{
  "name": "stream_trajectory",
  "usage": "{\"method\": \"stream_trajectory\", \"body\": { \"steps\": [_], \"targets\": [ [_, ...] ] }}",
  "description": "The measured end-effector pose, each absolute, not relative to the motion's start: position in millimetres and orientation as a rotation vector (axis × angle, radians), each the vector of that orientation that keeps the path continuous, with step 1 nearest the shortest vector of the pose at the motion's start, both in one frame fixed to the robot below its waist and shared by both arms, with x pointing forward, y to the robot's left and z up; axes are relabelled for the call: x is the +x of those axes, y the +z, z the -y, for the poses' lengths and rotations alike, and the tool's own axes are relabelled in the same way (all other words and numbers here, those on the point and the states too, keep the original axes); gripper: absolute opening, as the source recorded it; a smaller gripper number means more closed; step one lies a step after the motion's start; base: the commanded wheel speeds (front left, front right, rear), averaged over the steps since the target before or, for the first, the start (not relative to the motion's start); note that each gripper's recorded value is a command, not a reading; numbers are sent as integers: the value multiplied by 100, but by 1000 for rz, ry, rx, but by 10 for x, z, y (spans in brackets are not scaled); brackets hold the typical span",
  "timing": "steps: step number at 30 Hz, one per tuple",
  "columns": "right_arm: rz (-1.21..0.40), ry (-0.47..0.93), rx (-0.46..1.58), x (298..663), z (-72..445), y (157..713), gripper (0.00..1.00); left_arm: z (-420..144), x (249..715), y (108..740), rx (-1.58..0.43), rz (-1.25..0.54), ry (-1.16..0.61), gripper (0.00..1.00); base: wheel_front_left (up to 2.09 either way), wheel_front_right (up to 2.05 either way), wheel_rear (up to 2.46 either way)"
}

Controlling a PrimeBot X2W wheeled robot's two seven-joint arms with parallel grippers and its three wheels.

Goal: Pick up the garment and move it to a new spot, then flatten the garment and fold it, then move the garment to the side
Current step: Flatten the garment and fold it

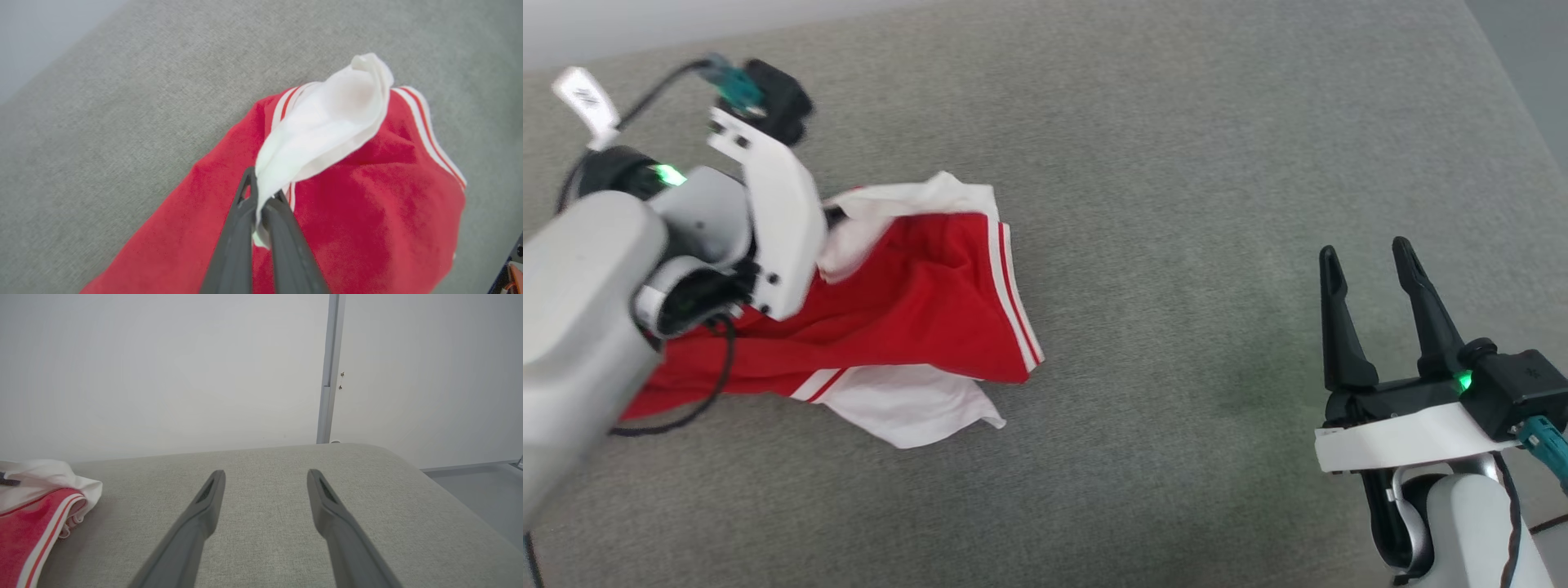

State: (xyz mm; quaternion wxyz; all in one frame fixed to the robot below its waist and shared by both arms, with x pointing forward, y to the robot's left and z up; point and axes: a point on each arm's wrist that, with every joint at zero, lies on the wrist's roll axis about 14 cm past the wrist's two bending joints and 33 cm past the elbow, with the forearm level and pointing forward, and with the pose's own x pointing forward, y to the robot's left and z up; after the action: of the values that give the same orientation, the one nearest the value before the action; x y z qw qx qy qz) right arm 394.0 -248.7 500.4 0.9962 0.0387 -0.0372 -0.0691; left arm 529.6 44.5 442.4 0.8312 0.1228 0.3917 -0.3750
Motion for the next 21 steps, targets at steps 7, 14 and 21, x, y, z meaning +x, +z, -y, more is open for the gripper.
{"method": "stream_trajectory", "body": {
  "steps": [7, 14, 21],
  "targets": [
    [69, -98, 78, 3998, 2354, 4977, 100, -1097, 5519, 4645, 188, -761, -572, 0, 0, 0, 0],
    [62, -55, 72, 4032, 2212, 4950, 100, -2002, 5432, 4585, 163, -786, -314, 0, 0, 0, 0],
    [56, -23, 70, 4063, 2103, 4928, 100, -2774, 5121, 4338, 126, -862, -95, 0, 0, 0, 0]
  ]
}}
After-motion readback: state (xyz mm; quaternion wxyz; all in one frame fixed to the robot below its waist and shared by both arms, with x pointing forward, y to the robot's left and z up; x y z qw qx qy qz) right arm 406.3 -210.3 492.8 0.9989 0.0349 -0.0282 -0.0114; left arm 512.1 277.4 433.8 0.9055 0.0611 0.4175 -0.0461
